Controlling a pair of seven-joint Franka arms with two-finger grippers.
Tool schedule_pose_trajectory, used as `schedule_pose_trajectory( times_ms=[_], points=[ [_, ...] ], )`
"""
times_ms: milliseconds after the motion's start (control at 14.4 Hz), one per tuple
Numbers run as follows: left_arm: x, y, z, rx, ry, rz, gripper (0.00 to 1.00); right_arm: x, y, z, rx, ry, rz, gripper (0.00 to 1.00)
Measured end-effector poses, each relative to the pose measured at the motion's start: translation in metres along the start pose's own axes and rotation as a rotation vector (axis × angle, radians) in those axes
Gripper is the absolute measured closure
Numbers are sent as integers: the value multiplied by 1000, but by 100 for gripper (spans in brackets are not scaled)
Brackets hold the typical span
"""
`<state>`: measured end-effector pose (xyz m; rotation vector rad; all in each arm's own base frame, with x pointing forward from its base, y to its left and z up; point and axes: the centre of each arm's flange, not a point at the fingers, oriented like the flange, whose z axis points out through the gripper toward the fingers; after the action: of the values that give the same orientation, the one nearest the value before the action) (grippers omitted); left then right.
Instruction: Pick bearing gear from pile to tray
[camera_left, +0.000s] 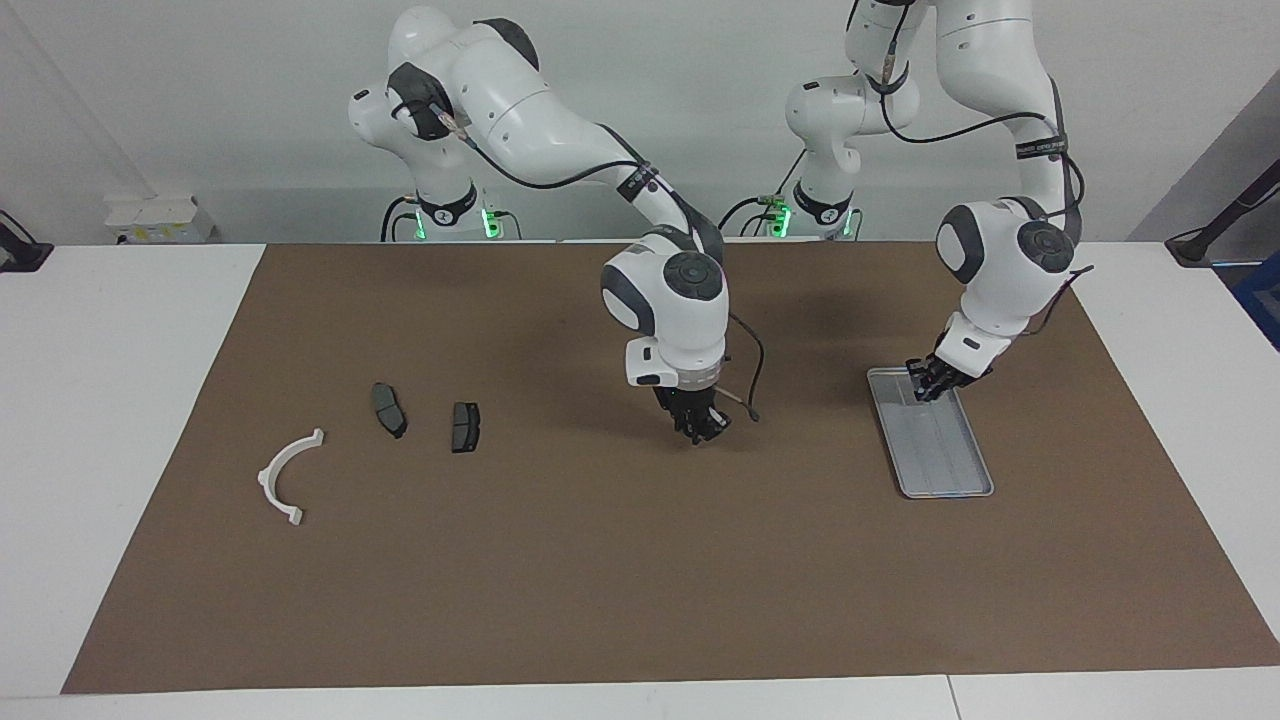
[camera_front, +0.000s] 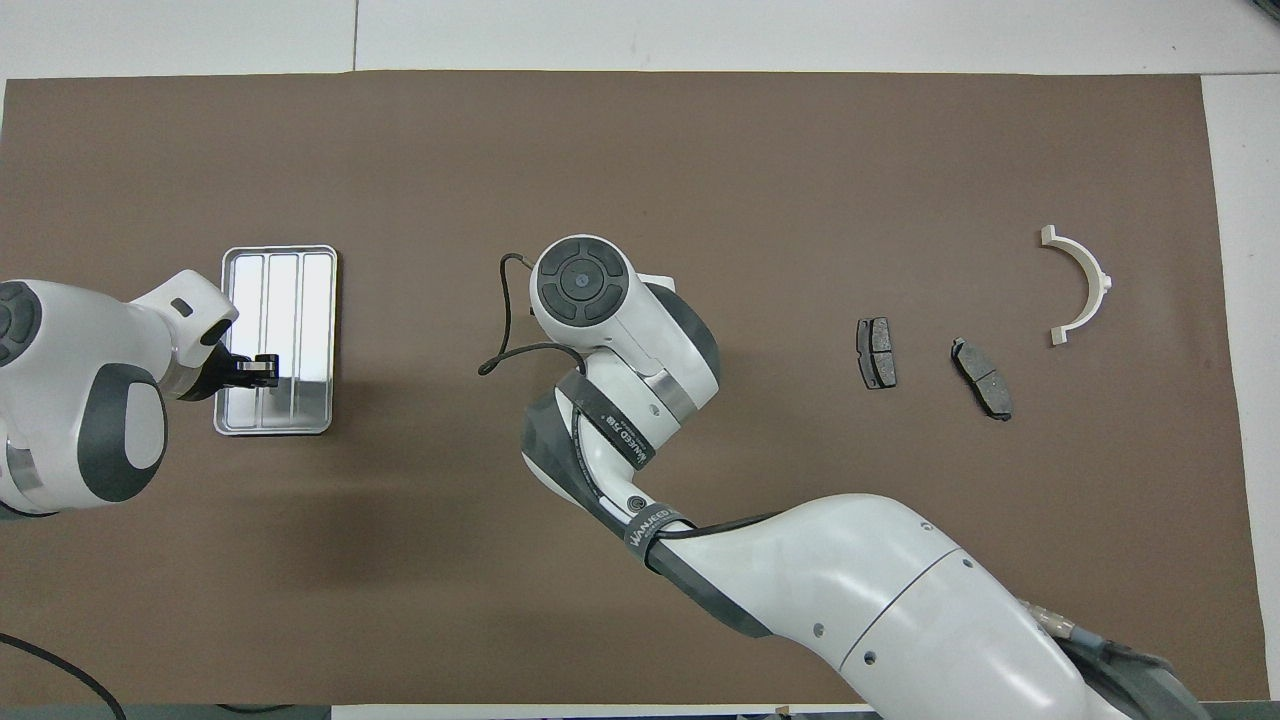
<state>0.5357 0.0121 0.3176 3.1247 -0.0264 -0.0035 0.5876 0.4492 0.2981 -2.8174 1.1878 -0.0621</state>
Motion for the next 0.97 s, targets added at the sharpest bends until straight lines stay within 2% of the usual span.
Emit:
schedule_pose_trajectory(
  times_ms=[278,417,625,833,972],
  points=[
    [-2,1,3,0,-1,-1,76,2,2,4,-1,2,2,65],
    [-3,1,5,0,0,-2,76,3,2,4,-2,4,3,61],
    [-5,1,9,0,2,-4,76,9,3,2,-3,18,2,34],
    [-6,1,12,0,0,-7,76,41,6,-11,-4,32,11,2],
    [-7,2,13,1,9,-5,76,83,14,-30,-7,42,-25,0]
  ],
)
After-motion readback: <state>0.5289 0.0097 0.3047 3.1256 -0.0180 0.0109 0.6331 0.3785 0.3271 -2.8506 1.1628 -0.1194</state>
